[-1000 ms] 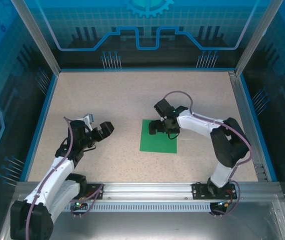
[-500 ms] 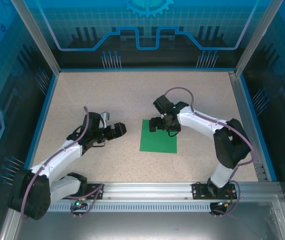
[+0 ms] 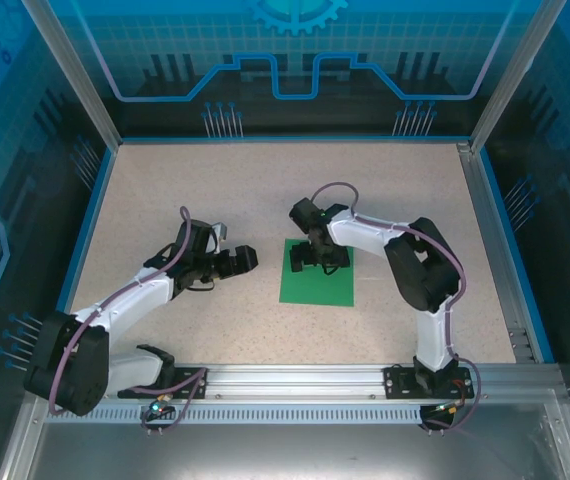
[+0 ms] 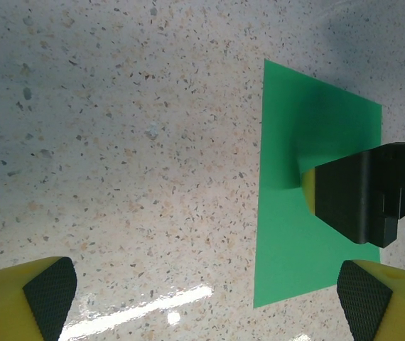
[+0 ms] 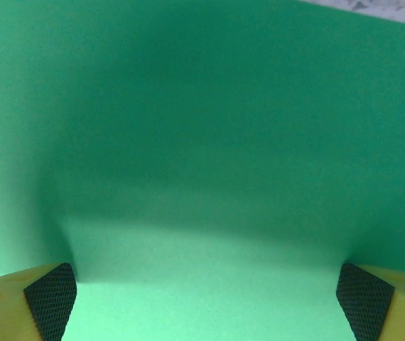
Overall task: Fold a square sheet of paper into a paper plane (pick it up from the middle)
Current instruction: Fold the square sheet of paper in half at the center of the table.
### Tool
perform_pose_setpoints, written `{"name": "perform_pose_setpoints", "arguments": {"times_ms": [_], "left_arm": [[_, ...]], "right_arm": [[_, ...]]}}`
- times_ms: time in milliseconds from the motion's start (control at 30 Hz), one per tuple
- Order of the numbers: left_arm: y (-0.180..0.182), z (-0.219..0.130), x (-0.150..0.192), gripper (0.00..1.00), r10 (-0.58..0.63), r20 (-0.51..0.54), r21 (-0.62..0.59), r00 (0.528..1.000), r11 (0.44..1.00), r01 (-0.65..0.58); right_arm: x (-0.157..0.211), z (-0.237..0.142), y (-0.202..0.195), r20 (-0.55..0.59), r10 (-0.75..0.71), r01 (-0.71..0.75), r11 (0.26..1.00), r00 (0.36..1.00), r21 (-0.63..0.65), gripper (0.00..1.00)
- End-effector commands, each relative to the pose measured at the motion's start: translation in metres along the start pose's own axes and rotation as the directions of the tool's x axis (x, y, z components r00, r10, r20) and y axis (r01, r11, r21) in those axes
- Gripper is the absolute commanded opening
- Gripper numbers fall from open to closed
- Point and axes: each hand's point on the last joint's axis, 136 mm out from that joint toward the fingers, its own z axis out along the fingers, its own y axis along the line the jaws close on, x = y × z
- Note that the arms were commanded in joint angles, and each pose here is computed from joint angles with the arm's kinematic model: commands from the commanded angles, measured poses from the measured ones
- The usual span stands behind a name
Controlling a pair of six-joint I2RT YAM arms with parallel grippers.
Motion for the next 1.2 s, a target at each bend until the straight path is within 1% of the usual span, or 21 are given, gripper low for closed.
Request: {"name": "perform_pose_setpoints", "arguments": {"times_ms": [0,133,300,400,567,700,767,833,933,1167], "left_arm": [[-0.001,0.000,-0.005,0.98,0.030,0.003,-0.019,1.000,0.999,-0.030],[-0.002,0.000,-0.006,0.99,0.038,0.000,-0.022,0.999,0.999,-0.038],[-0.001,-0.001,-0.006,0.99,0.045,-0.003,-0.028,0.999,0.999,-0.045],[-0.001,-0.001,-0.006,0.98,0.047,-0.002,-0.030,0.999,0.998,-0.047],[-0.001,-0.003,-0.008,0.99,0.028,0.016,-0.033,0.999,0.999,-0.028],[0.005,-0.007,-0.017,0.98,-0.019,0.071,-0.065,0.997,0.998,0.023],[0.007,-0.007,-0.019,0.99,-0.056,0.097,-0.070,0.994,0.996,0.063],[0.007,-0.006,-0.021,0.99,-0.084,0.104,-0.065,0.991,0.994,0.091],[0.013,-0.005,-0.021,0.98,-0.107,0.116,-0.090,0.987,0.989,0.117],[0.017,-0.006,-0.026,0.99,-0.141,0.150,-0.107,0.979,0.982,0.158]], "right_arm": [[0.003,0.012,0.014,-0.034,-0.143,0.143,0.990,0.989,-0.012,0.98],[0.005,0.020,0.014,-0.064,-0.258,0.260,0.965,0.964,0.026,0.97],[0.001,0.015,0.013,-0.050,-0.294,0.296,0.954,0.954,0.037,0.96],[-0.006,0.001,0.017,-0.010,-0.277,0.277,0.961,0.961,0.026,0.97],[-0.018,-0.030,0.020,0.088,-0.213,0.212,0.977,0.973,0.025,0.99],[-0.018,-0.043,0.022,0.126,-0.148,0.149,0.989,0.981,0.000,0.99],[-0.016,-0.044,0.025,0.129,-0.123,0.127,0.992,0.984,-0.021,0.99],[-0.012,-0.043,0.027,0.113,-0.092,0.097,0.995,0.989,-0.036,0.99],[-0.006,-0.039,0.033,0.093,-0.069,0.074,0.996,0.993,-0.051,0.99],[0.002,-0.027,0.037,0.063,-0.059,0.060,0.998,0.996,-0.020,1.00]]}}
